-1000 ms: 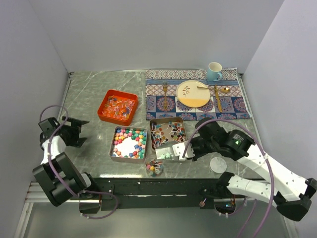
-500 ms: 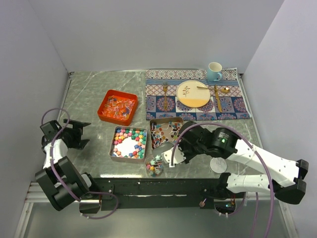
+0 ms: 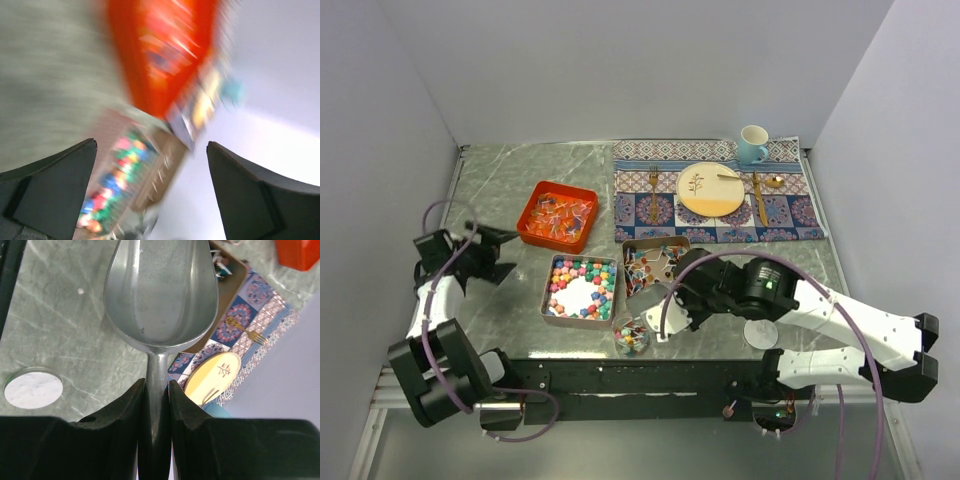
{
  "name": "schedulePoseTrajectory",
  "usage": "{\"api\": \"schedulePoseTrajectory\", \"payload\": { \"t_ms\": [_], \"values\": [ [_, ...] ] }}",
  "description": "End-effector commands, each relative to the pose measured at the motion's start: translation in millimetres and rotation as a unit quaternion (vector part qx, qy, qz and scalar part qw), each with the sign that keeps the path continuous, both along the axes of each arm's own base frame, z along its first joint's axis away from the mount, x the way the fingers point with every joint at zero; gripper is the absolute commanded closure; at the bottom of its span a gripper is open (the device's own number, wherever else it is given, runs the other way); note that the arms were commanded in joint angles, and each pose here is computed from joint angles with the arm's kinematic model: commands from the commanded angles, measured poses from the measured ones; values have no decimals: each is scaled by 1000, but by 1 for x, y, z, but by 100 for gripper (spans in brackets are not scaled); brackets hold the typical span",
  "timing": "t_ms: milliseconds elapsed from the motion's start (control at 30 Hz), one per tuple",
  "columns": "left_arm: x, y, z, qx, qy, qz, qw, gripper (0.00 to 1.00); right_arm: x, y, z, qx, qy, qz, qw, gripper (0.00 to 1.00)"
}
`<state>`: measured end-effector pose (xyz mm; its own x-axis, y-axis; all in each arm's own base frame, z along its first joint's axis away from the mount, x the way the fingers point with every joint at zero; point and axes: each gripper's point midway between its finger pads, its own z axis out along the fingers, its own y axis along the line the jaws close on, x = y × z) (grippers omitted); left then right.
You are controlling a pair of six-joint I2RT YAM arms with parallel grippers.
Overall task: Pack the candies
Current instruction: Place the fake candies in the packing bottle, then adjust the spatula.
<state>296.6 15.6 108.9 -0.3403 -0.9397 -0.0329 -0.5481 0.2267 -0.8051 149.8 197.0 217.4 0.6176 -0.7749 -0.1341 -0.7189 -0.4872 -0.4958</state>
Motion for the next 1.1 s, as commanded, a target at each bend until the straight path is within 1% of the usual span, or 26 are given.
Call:
{"api": "schedulePoseTrajectory", "payload": {
  "t_ms": [0, 33, 67, 100, 167, 200, 233, 267, 300, 333, 367, 400, 433, 467, 500, 533, 600, 700, 767, 833, 933, 1033, 1067],
  "values": [
    [28, -58, 93, -38, -201, -168, 964, 1, 24, 28, 56, 137, -12, -62, 989, 100],
    [33, -67, 114, -27, -263, -203, 943, 0, 31, 30, 64, 160, -5, -81, 984, 100],
    [19, -84, 123, -74, -274, -256, 924, 1, 34, 39, 62, 175, 21, -85, 981, 100],
    [20, -90, 120, -92, -280, -285, 912, 2, 51, 37, 64, 201, 31, -128, 971, 100],
    [16, -102, 118, -127, -274, -351, 886, 7, 66, 50, 61, 226, 63, -152, 960, 100],
    [15, -105, 116, -137, -267, -370, 879, 8, 80, 51, 65, 251, 69, -183, 948, 100],
    [14, -107, 113, -139, -263, -386, 873, 9, 89, 59, 65, 260, 80, -193, 943, 100],
    [15, -108, 104, -138, -246, -403, 871, 11, 96, 63, 68, 274, 88, -207, 935, 100],
    [13, -108, 103, -129, -255, -423, 860, 11, 99, 71, 71, 292, 108, -214, 926, 100],
    [8, -113, 94, -80, -298, -462, 831, 11, 111, 77, 73, 297, 116, -223, 921, 100],
    [3, -116, 98, -132, -260, -466, 835, 13, 114, 82, 74, 298, 123, -223, 920, 100],
    [-5, -121, 107, -172, -263, -473, 824, 14, 115, 89, 83, 305, 128, -214, 919, 100],
    [-6, -126, 102, -107, -355, -500, 783, 15, 121, 96, 77, 298, 137, -216, 920, 100],
    [9, -124, 99, -105, -366, -495, 781, 15, 123, 101, 78, 299, 142, -211, 920, 100],
    [4, -129, 105, -171, -322, -475, 801, 17, 124, 106, 84, 301, 141, -201, 921, 100],
    [5, -129, 102, -172, -316, -477, 802, 8, 127, 114, 79, 296, 153, -196, 922, 100],
    [4, -131, 98, -137, -328, -499, 790, 8, 131, 121, 81, 301, 161, -196, 919, 100],
    [-1, -142, 108, -165, -332, -495, 785, 9, 132, 135, 86, 302, 179, -186, 918, 100],
    [-4, -145, 117, -171, -348, -491, 780, 8, 135, 142, 83, 296, 182, -185, 919, 100],
    [-6, -146, 122, -173, -347, -490, 781, 9, 134, 146, 76, 282, 184, -184, 924, 100],
    [-9, -145, 128, -169, -353, -490, 779, 11, 133, 145, 69, 275, 179, -185, 926, 100],
    [-12, -146, 130, -168, -355, -491, 778, 20, 132, 141, 62, 267, 169, -191, 930, 100],
    [-13, -146, 131, -167, -356, -491, 777, 24, 131, 140, 61, 264, 167, -190, 931, 100]
  ]
}}
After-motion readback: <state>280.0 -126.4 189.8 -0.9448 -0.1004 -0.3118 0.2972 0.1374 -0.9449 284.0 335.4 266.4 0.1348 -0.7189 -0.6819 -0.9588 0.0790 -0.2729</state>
